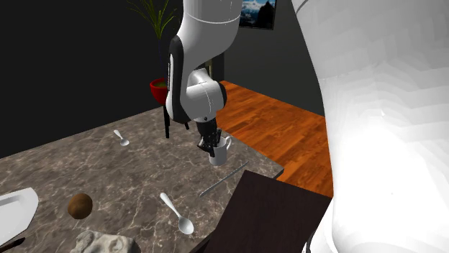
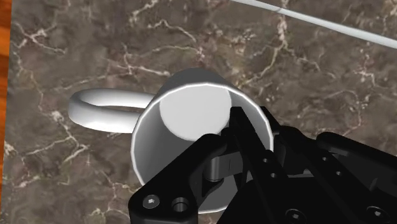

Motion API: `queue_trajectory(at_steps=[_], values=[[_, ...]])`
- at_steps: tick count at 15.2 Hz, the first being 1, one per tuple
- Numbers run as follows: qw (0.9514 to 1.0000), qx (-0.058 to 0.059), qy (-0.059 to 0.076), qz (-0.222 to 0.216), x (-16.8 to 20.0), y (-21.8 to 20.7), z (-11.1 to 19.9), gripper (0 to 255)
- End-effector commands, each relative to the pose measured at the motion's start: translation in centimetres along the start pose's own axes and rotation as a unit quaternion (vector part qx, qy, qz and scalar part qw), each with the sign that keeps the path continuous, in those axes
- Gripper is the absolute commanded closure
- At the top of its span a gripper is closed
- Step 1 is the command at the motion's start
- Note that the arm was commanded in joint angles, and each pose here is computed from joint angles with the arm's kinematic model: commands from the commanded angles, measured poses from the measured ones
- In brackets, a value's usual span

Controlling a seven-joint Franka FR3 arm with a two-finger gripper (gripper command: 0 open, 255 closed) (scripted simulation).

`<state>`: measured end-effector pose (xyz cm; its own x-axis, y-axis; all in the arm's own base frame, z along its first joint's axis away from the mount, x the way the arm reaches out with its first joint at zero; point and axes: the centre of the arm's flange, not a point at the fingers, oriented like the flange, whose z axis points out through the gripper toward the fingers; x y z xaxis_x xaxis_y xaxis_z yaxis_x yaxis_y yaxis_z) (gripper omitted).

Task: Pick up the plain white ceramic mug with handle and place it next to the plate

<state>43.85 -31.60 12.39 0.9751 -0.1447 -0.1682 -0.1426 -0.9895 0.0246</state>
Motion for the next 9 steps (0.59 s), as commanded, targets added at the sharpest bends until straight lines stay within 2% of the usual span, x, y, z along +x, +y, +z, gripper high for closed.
queue_trajectory(at_steps=[1, 4, 9], values=[[1.0000, 0.000, 0.000, 0.000, 0.0, 0.0, 0.0, 255], [1.0000, 0.000, 0.000, 0.000, 0.0, 0.0, 0.0, 255], [1.0000, 0.000, 0.000, 0.000, -0.4, 0.1, -2.6, 255]])
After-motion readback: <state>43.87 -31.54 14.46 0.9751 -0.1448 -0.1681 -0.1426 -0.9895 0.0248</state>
